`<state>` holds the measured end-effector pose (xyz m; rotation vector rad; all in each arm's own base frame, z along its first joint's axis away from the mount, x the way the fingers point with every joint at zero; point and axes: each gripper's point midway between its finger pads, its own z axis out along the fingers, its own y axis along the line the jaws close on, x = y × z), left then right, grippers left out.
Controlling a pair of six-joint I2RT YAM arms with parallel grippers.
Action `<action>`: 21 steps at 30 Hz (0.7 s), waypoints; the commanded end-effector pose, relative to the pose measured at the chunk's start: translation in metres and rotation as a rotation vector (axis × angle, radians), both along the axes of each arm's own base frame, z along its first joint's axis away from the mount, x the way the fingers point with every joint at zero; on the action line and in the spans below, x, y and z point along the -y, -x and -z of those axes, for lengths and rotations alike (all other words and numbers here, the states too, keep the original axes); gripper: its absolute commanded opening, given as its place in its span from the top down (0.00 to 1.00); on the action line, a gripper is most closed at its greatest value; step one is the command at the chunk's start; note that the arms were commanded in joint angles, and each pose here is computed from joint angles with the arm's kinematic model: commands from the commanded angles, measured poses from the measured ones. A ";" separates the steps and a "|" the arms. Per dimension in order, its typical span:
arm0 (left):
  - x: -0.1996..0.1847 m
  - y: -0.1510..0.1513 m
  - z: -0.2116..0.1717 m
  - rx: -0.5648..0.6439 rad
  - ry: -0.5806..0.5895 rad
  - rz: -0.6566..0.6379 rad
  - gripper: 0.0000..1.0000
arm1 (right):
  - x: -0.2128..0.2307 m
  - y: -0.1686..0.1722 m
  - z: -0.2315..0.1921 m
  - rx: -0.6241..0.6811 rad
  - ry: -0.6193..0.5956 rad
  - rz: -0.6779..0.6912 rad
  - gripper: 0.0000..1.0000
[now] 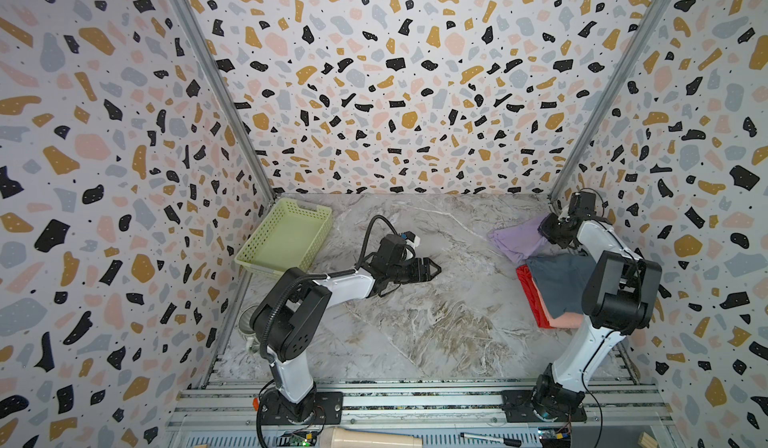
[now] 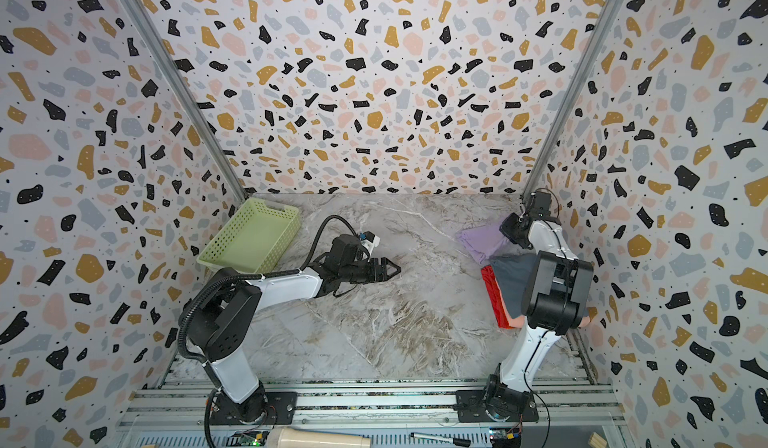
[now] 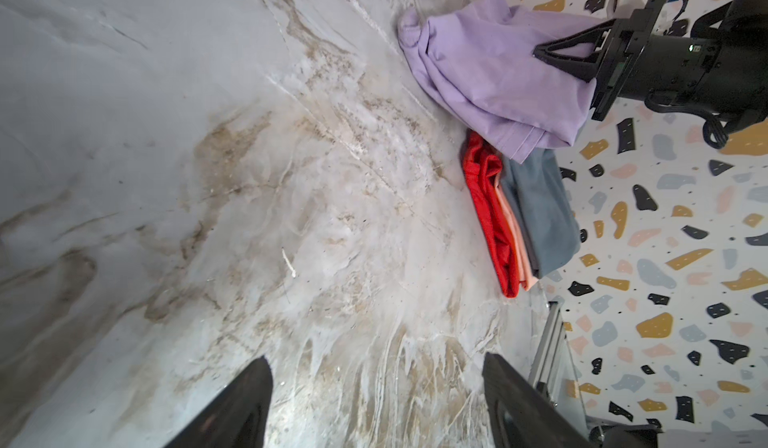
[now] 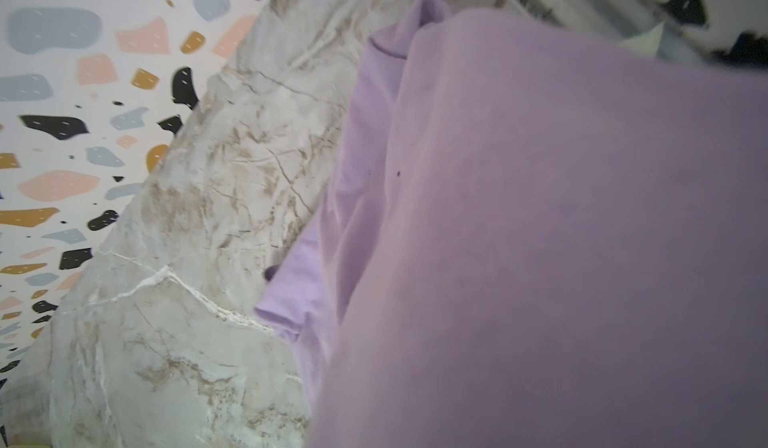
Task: Fold and stack the t-shirts
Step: 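Carry the lavender shirt with the right gripper onto the folded stack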
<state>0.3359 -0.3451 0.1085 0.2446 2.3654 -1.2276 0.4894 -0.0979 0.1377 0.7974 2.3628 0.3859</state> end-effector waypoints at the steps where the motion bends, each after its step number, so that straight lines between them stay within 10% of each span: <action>1: 0.005 0.000 -0.006 -0.002 0.100 -0.001 0.20 | 0.006 0.017 -0.043 0.031 0.028 -0.013 0.94; 21: 0.007 -0.004 0.004 -0.031 0.159 0.008 0.20 | 0.044 0.081 -0.126 0.077 0.130 -0.026 0.92</action>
